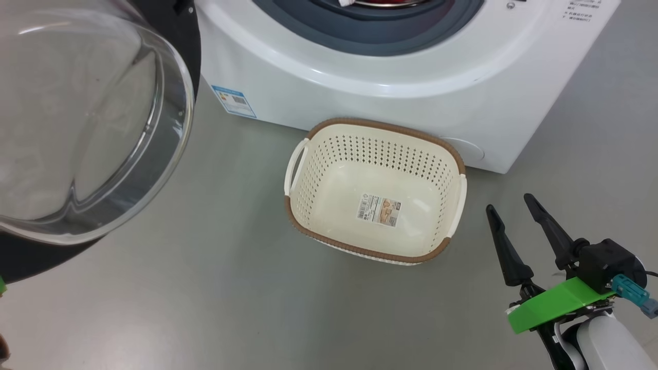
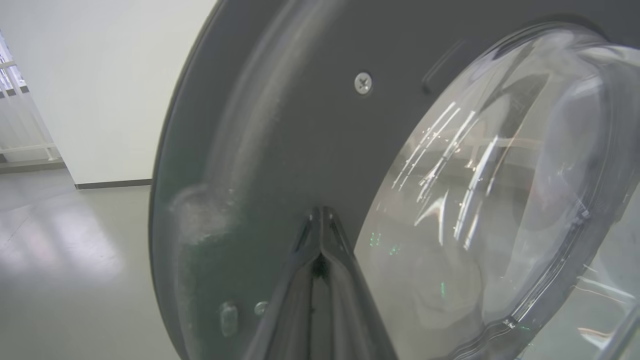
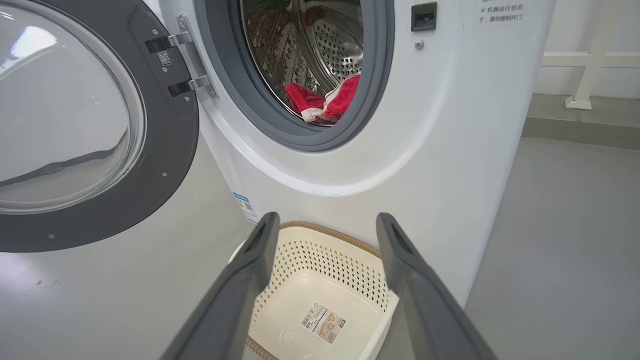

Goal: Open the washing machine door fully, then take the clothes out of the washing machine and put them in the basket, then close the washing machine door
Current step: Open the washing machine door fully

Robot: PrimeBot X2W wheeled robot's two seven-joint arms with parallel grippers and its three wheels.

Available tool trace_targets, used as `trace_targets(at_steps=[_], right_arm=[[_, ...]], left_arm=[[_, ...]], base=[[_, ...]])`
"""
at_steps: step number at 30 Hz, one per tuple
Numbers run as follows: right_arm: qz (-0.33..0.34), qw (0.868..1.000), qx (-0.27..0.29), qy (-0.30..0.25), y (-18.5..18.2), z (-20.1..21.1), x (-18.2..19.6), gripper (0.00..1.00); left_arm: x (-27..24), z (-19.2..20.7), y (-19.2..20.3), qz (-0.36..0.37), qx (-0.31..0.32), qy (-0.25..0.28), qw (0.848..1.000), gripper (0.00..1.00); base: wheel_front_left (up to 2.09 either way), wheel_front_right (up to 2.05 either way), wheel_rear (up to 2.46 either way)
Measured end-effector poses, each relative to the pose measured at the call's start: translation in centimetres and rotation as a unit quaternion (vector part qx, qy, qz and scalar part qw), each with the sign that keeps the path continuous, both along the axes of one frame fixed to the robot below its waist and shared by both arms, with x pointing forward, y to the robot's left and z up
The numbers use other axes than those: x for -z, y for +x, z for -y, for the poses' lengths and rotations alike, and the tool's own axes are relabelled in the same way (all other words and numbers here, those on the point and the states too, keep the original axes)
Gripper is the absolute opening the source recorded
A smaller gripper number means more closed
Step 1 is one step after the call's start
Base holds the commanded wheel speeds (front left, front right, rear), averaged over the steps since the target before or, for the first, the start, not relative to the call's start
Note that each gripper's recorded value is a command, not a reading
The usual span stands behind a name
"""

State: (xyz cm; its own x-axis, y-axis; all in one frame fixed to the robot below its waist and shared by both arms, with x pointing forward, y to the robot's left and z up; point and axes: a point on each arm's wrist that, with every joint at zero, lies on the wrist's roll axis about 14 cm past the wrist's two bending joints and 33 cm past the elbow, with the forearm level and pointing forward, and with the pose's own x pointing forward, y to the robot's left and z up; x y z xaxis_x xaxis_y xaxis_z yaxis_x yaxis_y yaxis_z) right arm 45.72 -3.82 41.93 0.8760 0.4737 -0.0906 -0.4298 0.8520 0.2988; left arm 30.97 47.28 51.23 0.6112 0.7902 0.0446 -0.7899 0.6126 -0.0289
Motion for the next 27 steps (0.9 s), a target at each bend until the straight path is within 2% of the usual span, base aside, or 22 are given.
trace_targets(at_steps=[2, 4, 6, 10, 13, 15, 16, 17, 18, 19, 27], right_arm=[[0.004, 1.000, 0.000, 0.000, -0.1, 0.0, -0.4, 1.00], [0.008, 1.000, -0.001, 0.000, -0.2, -0.1, -0.8, 1.00], [0.012, 1.000, 0.000, 0.002, -0.4, -0.2, -1.3, 1.00], [0.022, 1.000, 0.001, 0.007, -0.9, -0.5, -2.4, 1.00], [0.023, 1.000, 0.003, 0.005, -1.6, -0.3, -2.8, 1.00], [0.025, 1.000, 0.004, 0.004, -2.1, -0.1, -3.1, 1.00], [0.027, 1.000, 0.005, 0.004, -2.2, -0.1, -3.3, 1.00], [0.029, 1.000, 0.005, 0.006, -2.3, -0.2, -3.5, 1.00], [0.031, 0.999, 0.006, 0.007, -2.5, -0.2, -3.8, 1.00], [0.032, 0.999, 0.007, 0.007, -2.7, -0.1, -3.9, 1.00], [0.029, 0.999, 0.031, 0.008, -4.4, 1.4, -4.3, 1.00]], left_arm=[[-0.2, 0.1, 0.0, 0.004, 0.006, 0.000, 1.000, 0.00], [-0.5, 0.4, -0.1, 0.010, 0.013, -0.001, 1.000, 0.07], [-0.6, 0.7, -0.2, 0.014, 0.019, -0.002, 1.000, 0.06], [-0.2, 1.4, -1.5, 0.010, 0.028, -0.005, 1.000, 0.13], [0.1, 2.3, -1.8, 0.012, 0.046, -0.009, 0.999, 0.24], [0.0, 3.3, -1.8, 0.019, 0.064, -0.010, 0.998, 0.45], [-0.1, 3.5, -1.9, 0.021, 0.067, -0.009, 0.997, 0.50], [-0.2, 3.7, -2.1, 0.024, 0.070, -0.008, 0.997, 0.61], [-0.3, 3.9, -2.2, 0.027, 0.073, -0.008, 0.997, 0.76], [-0.2, 4.2, -2.3, 0.027, 0.079, -0.008, 0.997, 0.98], [0.2, 9.1, -1.7, 0.032, 0.154, -0.012, 0.987, 1.00]], base=[[0.00, 0.00, 0.00], [0.00, 0.00, 0.00], [0.00, 0.00, 0.00], [0.00, 0.00, 0.00], [0.00, 0.00, 0.00], [0.00, 0.00, 0.00], [0.00, 0.00, 0.00], [0.00, 0.00, 0.00], [0.00, 0.00, 0.00], [0.00, 0.00, 0.00], [0.00, 0.00, 0.00]])
